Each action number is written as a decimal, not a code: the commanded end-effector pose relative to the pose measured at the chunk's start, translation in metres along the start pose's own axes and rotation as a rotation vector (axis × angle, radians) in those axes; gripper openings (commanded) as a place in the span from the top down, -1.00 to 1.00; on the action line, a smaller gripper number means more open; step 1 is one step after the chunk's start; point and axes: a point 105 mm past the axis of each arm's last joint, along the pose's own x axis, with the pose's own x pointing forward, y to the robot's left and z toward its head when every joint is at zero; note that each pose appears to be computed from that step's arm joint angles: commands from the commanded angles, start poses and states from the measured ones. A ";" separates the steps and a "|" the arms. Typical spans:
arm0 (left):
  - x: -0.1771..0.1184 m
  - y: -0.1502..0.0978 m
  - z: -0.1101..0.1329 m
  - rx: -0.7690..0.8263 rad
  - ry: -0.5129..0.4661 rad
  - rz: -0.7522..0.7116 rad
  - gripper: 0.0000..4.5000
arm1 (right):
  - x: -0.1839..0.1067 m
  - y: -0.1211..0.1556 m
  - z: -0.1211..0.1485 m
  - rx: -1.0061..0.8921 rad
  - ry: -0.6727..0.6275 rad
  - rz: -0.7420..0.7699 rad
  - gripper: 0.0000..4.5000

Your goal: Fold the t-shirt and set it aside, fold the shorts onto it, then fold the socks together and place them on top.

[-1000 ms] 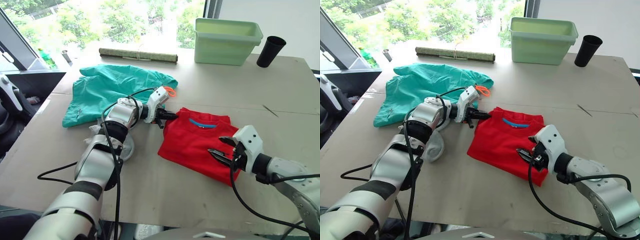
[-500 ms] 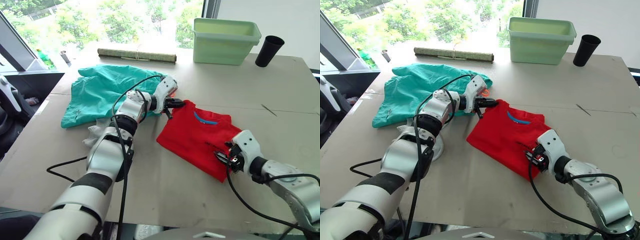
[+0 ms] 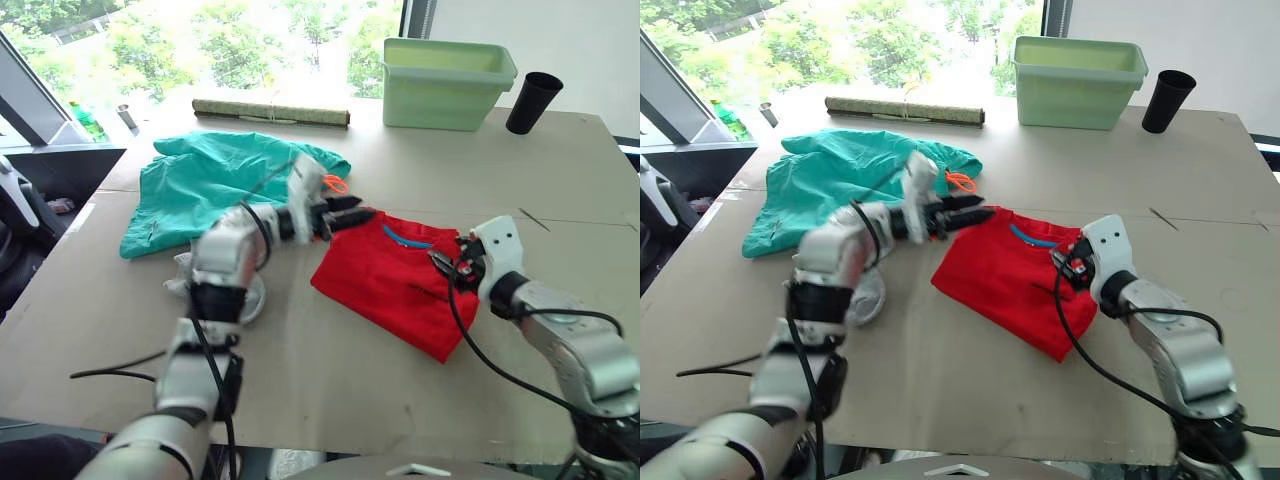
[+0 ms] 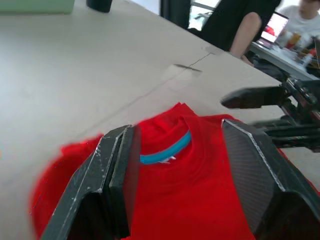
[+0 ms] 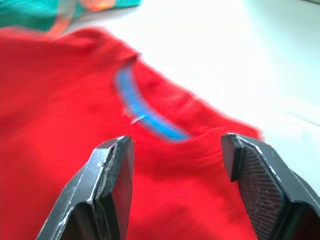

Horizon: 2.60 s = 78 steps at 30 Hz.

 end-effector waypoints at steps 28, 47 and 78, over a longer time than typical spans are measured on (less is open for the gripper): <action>-0.055 -0.057 -0.004 0.157 0.026 -0.248 -0.29 | -0.009 -0.052 -0.014 -0.083 0.294 0.080 -0.18; -0.070 -0.053 -0.012 0.119 0.008 -0.145 -0.29 | 0.006 -0.037 0.075 -0.292 0.083 0.211 0.98; -0.004 0.080 -0.002 0.282 0.359 0.196 -0.29 | 0.022 -0.060 0.031 -0.265 0.166 0.135 0.98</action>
